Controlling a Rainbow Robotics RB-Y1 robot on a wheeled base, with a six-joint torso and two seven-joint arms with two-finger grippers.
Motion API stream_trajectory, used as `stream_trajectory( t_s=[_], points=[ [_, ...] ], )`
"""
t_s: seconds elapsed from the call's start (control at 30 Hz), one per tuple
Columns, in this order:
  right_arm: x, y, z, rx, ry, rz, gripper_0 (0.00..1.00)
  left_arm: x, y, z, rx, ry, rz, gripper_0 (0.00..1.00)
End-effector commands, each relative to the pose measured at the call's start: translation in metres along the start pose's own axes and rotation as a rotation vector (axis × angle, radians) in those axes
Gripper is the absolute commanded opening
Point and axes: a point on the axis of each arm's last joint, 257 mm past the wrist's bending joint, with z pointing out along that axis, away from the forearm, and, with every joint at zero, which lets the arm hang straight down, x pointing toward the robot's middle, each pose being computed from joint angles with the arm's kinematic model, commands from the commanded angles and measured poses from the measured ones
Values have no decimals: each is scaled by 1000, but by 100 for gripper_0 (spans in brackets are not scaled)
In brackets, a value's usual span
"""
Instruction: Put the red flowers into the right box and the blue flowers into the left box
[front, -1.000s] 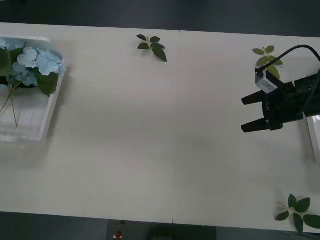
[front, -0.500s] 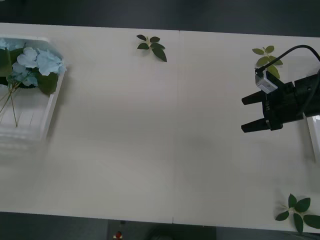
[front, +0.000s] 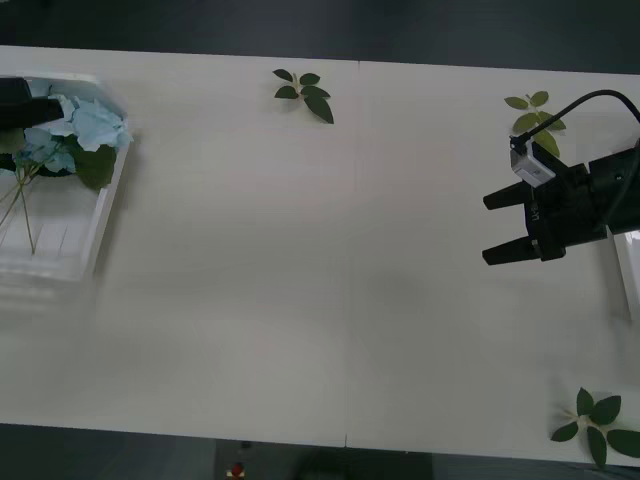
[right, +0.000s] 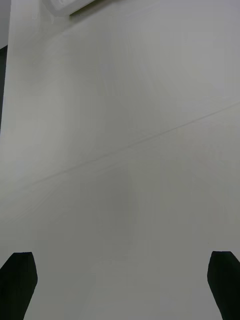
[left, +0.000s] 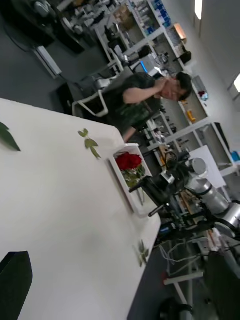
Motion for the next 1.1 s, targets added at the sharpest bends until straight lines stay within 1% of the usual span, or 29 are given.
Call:
stream_trajectory(
  t_s=[0.03,0.1,0.23,0.33,0.5,0.57,0.63,0.67,0.77,0.83,0.97,1.1],
  points=[
    [-9,-6,-11,27,-1,-17,100,30,-5,34,19,122,76,100],
    [-9,-6,-11,27,-1,-17,100,43,0,41,0,169,95,100],
    [-9,-6,-11,27,-1,-17,100,87,11,66,-52,327,169,100],
    [-9,-6,-11,27,-1,-17,100,108,16,76,-85,413,230,100],
    [-9,-6,-11,27,-1,-17,100,146,22,91,-159,607,438,100],
    [-9,-6,-11,27,-1,-17,100,157,19,96,-154,668,516,100],
    [-9,-6,-11,27,-1,-17,100,170,14,102,-111,726,624,100],
    [-9,-6,-11,27,-1,-17,100,173,13,104,-96,735,645,100],
    [-9,-6,-11,27,-1,-17,100,186,8,117,10,753,829,100],
    [-9,-6,-11,27,-1,-17,100,193,6,123,60,757,899,100],
    [-9,-6,-11,27,-1,-17,100,207,-1,137,101,759,894,100],
    [-9,-6,-11,27,-1,-17,100,222,-9,157,137,734,884,100]
  ],
)
